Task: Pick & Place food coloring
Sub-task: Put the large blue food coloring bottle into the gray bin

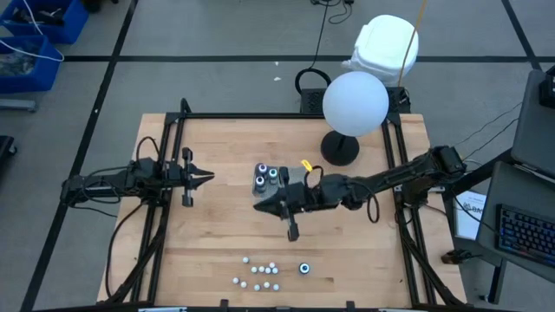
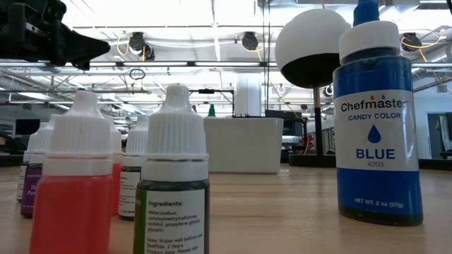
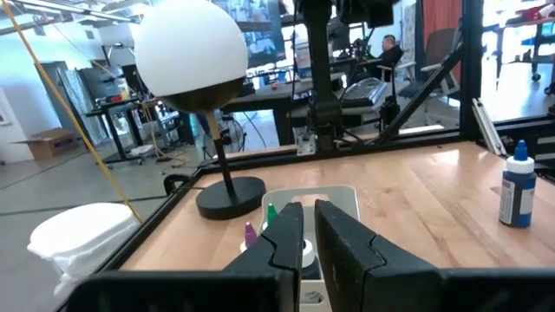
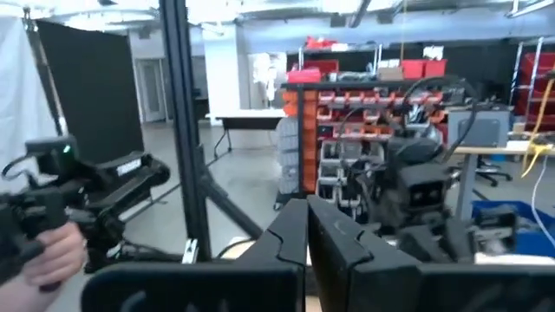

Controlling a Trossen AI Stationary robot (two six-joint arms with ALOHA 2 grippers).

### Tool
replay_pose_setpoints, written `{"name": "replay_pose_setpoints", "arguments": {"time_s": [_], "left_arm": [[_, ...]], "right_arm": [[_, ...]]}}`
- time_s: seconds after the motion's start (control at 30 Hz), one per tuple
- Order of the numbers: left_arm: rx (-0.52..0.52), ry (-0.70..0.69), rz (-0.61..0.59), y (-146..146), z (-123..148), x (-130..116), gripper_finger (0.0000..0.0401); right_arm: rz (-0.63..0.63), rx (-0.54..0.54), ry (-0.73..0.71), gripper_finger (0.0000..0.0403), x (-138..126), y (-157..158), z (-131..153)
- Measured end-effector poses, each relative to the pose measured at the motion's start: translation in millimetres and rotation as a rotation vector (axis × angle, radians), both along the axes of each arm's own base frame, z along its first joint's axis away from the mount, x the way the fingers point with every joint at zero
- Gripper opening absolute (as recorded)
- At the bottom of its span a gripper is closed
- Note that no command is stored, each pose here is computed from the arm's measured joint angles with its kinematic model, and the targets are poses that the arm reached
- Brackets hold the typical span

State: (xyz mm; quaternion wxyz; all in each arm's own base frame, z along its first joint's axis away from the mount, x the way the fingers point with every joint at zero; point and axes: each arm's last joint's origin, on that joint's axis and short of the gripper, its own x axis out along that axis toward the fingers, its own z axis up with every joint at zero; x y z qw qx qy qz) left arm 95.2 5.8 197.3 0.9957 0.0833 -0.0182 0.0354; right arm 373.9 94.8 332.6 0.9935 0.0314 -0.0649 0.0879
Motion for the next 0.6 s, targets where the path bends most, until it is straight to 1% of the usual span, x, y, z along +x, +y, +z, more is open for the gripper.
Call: {"name": "replay_pose_setpoints", "arguments": {"time_s": [0.07,0.17,0.33,0.4,0.5,0.6], "left_arm": [[-0.011,-0.010,0.000,0.0,0.9,-0.1,0.0042],[-0.012,-0.014,0.000,0.0,1.2,-0.1,0.0042],[-0.014,-0.013,0.000,0.0,1.1,-0.1,0.0042],[-0.014,-0.014,0.000,0.0,1.3,-0.1,0.0042],[-0.013,-0.036,0.000,0.0,3.3,-0.2,0.0042],[-0.007,-0.046,-0.001,0.0,4.3,-0.3,0.0042]], "right_arm": [[0.007,-0.018,0.011,0.0001,-0.8,4.1,-1.5],[-0.051,-0.038,0.052,0.0001,-1.3,6.2,-5.2],[-0.059,-0.071,0.072,0.0001,-2.0,7.1,-7.0],[-0.065,-0.150,0.130,0.0001,-6.6,5.3,-7.6],[-0.119,-0.198,0.227,0.0000,-18.9,-15.1,0.5],[-0.200,-0.171,0.237,0.0000,-40.3,-47.8,21.4]]}}
